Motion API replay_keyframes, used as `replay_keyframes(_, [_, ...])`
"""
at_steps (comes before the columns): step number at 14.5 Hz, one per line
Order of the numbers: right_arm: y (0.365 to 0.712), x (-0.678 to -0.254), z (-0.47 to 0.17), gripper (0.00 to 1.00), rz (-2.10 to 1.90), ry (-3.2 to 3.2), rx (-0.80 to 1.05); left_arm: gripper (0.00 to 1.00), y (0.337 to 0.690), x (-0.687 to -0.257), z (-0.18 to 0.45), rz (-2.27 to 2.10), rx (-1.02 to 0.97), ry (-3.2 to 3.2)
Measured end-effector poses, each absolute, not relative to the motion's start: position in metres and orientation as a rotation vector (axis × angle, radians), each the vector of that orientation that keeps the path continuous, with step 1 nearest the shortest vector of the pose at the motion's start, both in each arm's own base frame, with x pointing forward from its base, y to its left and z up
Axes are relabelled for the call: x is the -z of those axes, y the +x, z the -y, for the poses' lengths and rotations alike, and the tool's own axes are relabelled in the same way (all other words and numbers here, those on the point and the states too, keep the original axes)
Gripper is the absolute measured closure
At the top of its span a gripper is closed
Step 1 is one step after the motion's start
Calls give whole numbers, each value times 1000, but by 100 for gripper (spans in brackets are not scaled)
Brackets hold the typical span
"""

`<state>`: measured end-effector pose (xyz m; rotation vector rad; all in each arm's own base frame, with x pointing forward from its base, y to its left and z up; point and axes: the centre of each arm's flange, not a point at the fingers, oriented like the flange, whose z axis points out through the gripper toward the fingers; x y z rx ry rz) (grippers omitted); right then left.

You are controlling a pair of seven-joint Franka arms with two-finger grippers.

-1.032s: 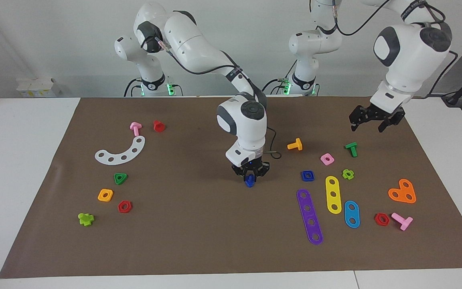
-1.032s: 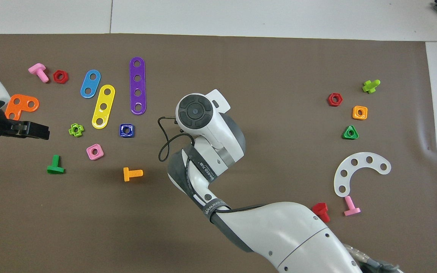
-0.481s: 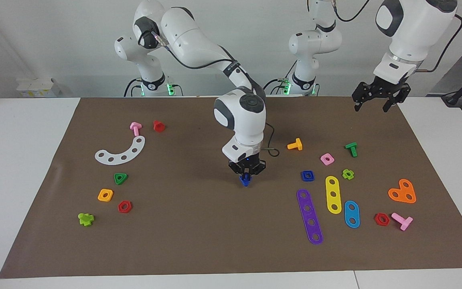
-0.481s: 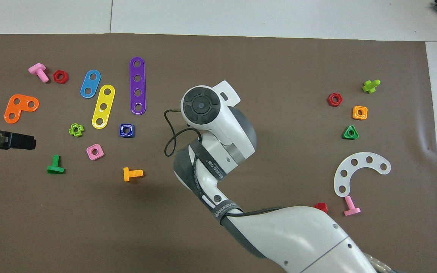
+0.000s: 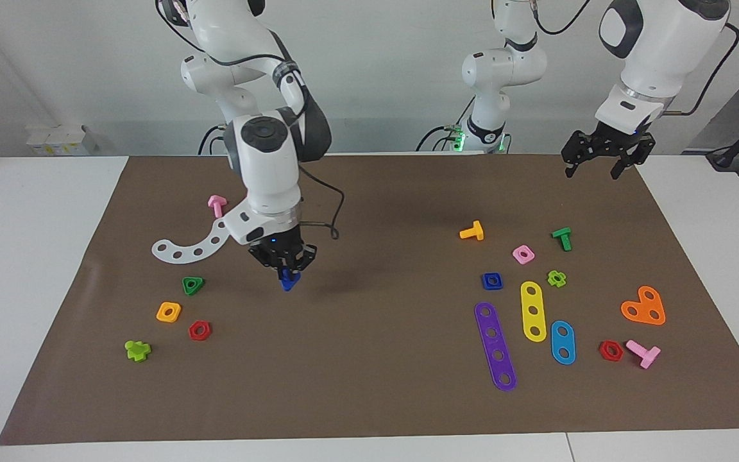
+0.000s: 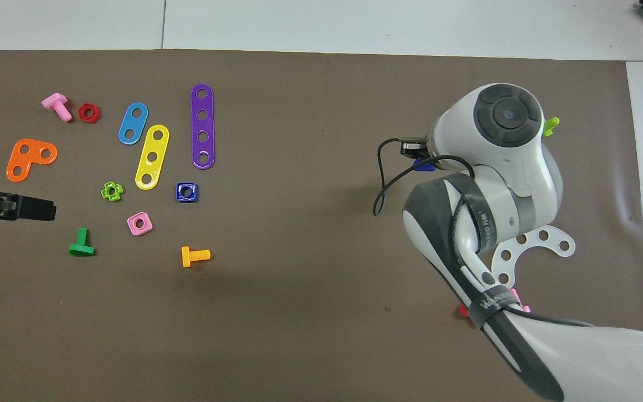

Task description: Unscrew and place screws in storage area

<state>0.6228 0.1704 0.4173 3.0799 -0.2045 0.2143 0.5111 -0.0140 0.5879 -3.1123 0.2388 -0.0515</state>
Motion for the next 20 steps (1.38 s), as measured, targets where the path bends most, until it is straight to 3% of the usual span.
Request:
replay_keyframes(7, [590, -330, -61, 81, 61, 3081, -263, 0, 511, -588, 22, -222, 53, -3112])
replay_keyframes(18, [583, -319, -40, 81, 37, 3078, -342, 0, 511, -588, 22, -221, 55, -3112])
replay_keyframes(20, [584, -318, -41, 67, 36, 3078, -360, 0, 511, -588, 22, -221, 56, -3112])
